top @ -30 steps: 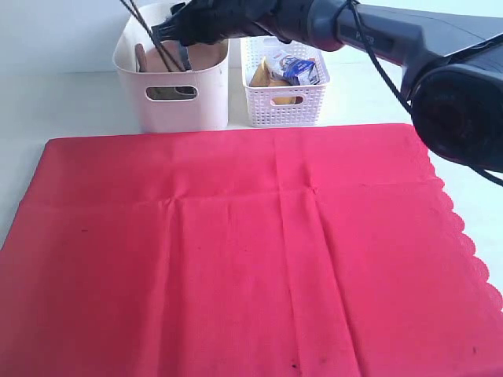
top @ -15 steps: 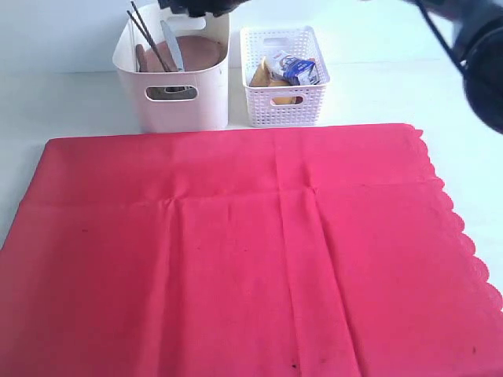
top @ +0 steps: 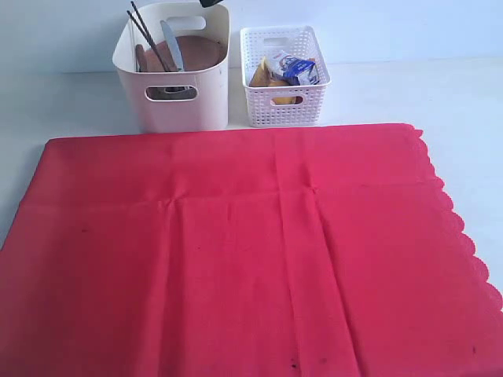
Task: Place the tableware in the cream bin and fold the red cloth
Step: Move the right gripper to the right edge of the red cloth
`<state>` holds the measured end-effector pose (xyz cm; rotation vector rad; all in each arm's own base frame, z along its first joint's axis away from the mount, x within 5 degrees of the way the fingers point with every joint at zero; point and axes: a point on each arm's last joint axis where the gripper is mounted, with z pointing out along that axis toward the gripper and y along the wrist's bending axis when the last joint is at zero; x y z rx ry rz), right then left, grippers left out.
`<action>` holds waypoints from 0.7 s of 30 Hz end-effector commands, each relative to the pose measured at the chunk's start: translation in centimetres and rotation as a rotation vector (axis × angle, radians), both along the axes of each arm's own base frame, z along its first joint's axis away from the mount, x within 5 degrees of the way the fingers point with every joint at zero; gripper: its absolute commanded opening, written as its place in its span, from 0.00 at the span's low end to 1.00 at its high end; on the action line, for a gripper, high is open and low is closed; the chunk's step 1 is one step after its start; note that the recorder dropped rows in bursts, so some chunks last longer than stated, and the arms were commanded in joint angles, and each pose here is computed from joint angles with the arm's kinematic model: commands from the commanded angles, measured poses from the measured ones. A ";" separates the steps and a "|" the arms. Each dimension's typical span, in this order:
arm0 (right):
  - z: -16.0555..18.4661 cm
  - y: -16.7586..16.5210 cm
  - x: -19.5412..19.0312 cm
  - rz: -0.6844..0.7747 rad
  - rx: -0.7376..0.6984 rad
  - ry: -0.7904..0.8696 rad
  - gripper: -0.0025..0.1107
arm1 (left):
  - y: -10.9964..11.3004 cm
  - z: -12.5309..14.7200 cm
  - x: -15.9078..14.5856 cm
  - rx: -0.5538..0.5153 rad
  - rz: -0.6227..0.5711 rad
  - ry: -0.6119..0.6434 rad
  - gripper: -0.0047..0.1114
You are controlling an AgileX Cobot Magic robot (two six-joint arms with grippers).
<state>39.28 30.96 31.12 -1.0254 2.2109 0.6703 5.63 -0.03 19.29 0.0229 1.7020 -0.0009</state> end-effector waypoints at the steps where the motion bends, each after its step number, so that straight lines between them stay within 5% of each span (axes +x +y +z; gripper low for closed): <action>1: 2.0 -1.0 -1.4 0.032 -0.027 0.010 0.02 | 0.0 0.2 -0.1 -0.002 -0.004 -0.012 0.05; 10: 0.4 -3.0 -3.9 0.029 -0.074 0.002 0.02 | 0.0 0.2 -0.1 -0.002 -0.004 -0.012 0.05; 21: -5.9 -6.8 -9.1 -0.060 0.020 -0.026 0.02 | 0.0 0.2 -0.1 -0.002 -0.004 -0.012 0.05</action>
